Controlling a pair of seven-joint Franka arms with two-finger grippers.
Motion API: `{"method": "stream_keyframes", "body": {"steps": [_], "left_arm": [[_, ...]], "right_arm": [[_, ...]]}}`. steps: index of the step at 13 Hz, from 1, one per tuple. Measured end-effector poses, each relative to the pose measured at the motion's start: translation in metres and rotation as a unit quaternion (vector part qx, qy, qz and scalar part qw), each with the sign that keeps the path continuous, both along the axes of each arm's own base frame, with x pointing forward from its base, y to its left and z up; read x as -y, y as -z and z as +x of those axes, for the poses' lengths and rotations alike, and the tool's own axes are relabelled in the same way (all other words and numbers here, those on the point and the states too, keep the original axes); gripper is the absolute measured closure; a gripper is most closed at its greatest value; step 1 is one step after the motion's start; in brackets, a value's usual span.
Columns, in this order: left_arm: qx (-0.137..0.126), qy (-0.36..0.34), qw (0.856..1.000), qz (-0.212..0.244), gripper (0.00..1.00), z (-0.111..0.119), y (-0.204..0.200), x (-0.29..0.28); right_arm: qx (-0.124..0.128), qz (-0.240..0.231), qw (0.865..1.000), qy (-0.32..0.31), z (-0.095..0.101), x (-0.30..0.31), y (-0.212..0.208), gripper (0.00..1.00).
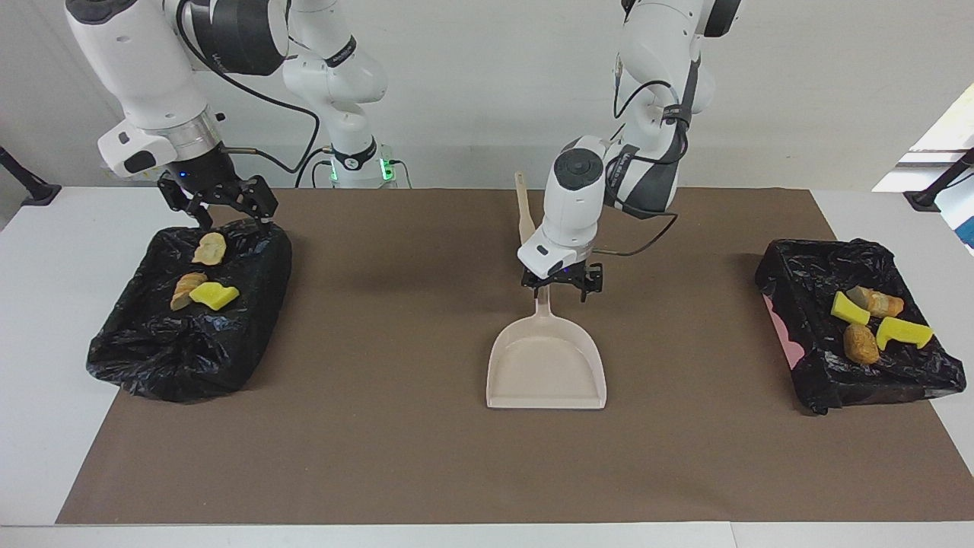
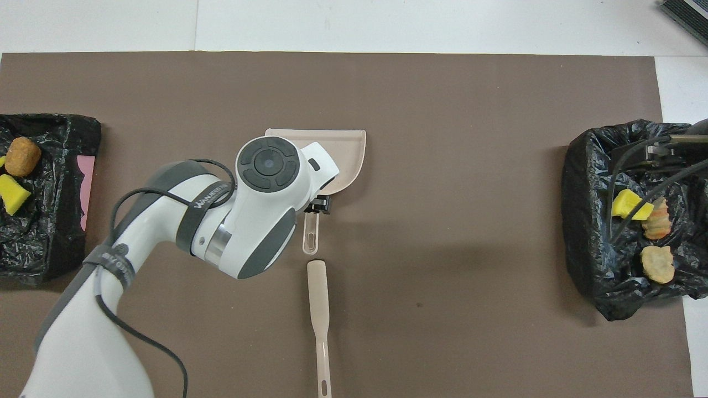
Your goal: Sweep and dump trash in bin
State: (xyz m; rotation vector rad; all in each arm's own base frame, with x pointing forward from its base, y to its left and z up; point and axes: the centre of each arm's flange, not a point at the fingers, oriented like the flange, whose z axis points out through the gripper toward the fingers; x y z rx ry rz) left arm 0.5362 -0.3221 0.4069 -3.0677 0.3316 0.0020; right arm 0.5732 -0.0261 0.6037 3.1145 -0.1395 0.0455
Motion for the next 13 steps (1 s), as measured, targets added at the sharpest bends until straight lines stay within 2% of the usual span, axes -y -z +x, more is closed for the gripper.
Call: {"method": "stream_keyframes", "body": {"steps": [3, 5, 10, 13], "left_arm": [[0.004, 0.016, 1.0, 0.002, 0.0, 0.008, -0.067, -0.069], [0.004, 0.033, 0.999, 0.003, 0.0, 0.004, -0.115, -0.124], [0.049, 0.045, 0.998, -0.003, 0.0, -0.002, -0.203, -0.221], [0.053, 0.068, 0.996, 0.001, 0.0, -0.007, -0.259, -0.254]], "right_arm": [[-0.001, 0.0, 1.0, 0.0, 0.0, 0.0, 0.001, 0.0], [-0.002, 0.0, 1.0, 0.0, 0.0, 0.0, 0.001, 0.0], [-0.02, 0.002, 1.0, -0.001, -0.007, -0.003, 0.0, 0.0], [-0.033, 0.002, 0.999, -0.003, -0.013, -0.005, -0.001, 0.0]]}}
